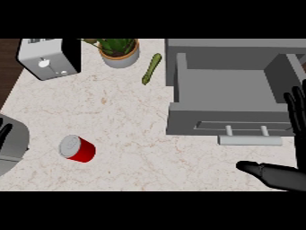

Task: Pick up the can, place it into the drawer and close the drawer

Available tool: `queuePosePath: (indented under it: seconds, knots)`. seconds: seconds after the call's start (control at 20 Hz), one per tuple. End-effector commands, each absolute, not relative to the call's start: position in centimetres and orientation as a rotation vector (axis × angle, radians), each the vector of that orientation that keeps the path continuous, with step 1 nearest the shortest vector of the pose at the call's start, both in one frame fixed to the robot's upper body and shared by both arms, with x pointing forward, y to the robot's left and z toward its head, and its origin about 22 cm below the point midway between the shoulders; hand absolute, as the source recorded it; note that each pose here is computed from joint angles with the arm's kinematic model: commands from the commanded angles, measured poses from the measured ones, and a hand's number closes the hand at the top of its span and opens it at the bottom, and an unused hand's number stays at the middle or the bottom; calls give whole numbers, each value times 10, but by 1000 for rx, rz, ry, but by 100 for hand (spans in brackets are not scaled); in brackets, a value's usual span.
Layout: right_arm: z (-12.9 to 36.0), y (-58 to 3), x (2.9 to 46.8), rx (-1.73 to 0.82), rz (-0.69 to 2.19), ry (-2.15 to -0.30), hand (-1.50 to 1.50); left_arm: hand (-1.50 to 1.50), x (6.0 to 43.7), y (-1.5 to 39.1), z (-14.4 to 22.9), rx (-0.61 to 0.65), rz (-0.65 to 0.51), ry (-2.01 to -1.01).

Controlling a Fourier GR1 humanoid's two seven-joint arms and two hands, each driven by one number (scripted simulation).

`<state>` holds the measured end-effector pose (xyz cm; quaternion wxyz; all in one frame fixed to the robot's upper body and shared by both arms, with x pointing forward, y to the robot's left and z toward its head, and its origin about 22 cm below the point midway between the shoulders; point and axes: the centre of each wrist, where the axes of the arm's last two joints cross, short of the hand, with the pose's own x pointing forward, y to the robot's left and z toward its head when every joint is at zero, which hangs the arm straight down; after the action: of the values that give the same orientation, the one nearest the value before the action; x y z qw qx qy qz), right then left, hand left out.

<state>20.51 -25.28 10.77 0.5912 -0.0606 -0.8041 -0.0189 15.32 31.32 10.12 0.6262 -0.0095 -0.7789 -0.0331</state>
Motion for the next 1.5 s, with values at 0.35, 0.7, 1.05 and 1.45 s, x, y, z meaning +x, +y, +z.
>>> queuePosePath:
  seconds: [0.35,0.7,1.05,1.45]
  knots:
    - [102,-261,208,-177,-87,-1786,-150,-150,137,337,131,-39,-39,-1711]
    - [100,-268,197,-179,-75,-1806,-150,-150,150,316,87,-45,-65,-1649]
    - [101,-278,189,-178,-74,-1820,-150,-150,146,288,63,-3,-54,-1610]
    - [105,-294,181,-203,-62,-1838,-150,-150,166,292,10,19,-72,-1553]
